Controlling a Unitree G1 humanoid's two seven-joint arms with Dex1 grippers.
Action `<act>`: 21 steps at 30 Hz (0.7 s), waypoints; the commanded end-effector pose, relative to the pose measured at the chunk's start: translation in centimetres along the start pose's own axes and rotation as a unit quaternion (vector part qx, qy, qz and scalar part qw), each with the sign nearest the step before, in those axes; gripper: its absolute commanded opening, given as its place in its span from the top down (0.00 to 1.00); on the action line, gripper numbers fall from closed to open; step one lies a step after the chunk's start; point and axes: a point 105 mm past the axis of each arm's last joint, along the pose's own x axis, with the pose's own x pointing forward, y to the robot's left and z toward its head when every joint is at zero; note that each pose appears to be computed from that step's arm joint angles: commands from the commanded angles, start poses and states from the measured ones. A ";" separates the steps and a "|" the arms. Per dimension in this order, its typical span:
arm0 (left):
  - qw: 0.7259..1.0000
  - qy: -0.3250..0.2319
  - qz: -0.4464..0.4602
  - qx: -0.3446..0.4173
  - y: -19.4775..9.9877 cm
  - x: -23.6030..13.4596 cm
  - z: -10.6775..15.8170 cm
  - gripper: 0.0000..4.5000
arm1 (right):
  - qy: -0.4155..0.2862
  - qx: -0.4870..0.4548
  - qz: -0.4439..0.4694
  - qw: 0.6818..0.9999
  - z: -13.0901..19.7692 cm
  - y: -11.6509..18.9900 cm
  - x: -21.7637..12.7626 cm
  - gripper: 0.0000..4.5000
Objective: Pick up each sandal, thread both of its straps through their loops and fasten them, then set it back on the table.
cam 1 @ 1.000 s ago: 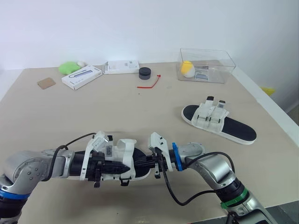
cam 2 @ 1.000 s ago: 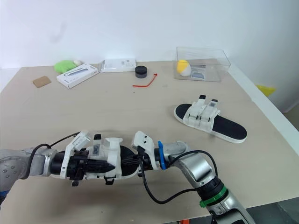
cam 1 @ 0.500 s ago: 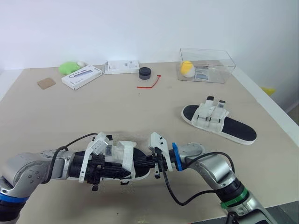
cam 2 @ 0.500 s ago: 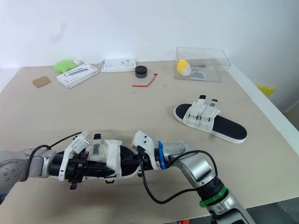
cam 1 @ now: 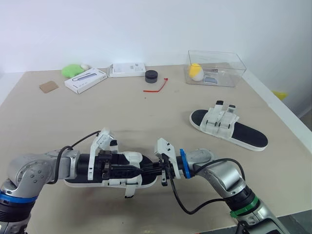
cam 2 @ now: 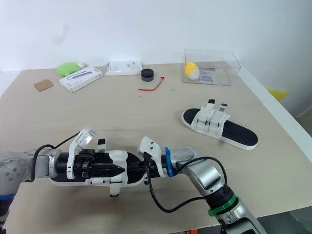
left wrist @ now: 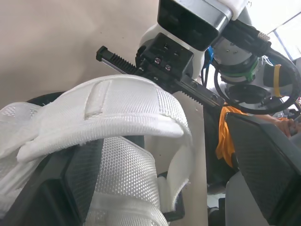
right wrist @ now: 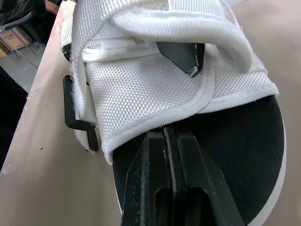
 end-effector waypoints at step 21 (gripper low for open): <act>0.994 0.067 0.063 0.055 -1.6 -2.6 -6.3 0.08 | 0.022 0.013 0.007 1.000 -1.0 0.5 -0.3 1.00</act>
